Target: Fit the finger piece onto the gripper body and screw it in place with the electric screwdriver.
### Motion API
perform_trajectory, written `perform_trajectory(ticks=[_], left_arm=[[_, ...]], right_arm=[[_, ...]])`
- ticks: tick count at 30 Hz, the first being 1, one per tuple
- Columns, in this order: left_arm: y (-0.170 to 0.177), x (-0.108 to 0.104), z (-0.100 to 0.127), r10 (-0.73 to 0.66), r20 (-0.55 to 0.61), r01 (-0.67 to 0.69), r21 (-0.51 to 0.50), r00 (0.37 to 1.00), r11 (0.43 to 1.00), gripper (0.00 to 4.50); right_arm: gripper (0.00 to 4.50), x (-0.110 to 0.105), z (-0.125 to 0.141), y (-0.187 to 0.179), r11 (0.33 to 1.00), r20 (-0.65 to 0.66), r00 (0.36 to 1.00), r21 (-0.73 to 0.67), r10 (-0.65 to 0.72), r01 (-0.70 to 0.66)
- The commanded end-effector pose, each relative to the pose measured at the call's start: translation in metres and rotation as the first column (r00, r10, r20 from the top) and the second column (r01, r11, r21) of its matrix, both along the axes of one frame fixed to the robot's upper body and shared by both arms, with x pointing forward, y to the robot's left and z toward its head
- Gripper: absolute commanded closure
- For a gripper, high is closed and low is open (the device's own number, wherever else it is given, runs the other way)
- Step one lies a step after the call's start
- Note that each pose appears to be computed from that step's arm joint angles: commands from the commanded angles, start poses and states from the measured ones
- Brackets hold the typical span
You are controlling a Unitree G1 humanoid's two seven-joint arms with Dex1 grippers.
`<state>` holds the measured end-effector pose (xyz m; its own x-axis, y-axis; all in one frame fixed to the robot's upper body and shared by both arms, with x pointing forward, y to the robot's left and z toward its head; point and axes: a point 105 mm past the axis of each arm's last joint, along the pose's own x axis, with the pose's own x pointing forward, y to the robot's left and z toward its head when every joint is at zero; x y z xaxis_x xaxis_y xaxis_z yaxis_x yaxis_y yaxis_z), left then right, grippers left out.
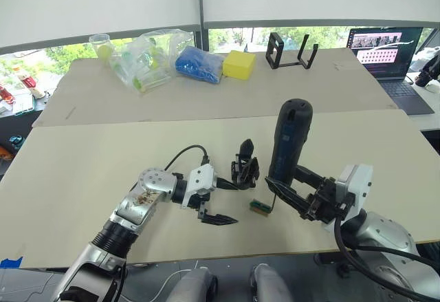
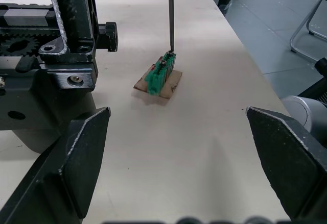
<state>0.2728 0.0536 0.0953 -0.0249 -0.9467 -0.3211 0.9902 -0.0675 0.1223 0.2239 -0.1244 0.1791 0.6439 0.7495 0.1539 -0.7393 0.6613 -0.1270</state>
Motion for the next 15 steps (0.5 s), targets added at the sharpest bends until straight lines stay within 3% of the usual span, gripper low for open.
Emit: perform_trajectory(ticks=[1, 15], left_arm=[[0.0005, 0.0026, 0.0088, -0.001, 0.045, 0.002, -0.012, 0.999, 1.000, 0.00], [0.0002, 0.0032, 0.0089, -0.001, 0.045, 0.001, -0.015, 0.999, 1.000, 0.00]], right_arm=[[2.59, -0.0107, 0.0253, 0.0070, 0.999, 0.129, 0.991, 0.019, 0.034, -0.037], [2.59, -0.0116, 0.0286, 0.0066, 0.999, 0.127, 0.991, 0.010, 0.035, -0.037]])
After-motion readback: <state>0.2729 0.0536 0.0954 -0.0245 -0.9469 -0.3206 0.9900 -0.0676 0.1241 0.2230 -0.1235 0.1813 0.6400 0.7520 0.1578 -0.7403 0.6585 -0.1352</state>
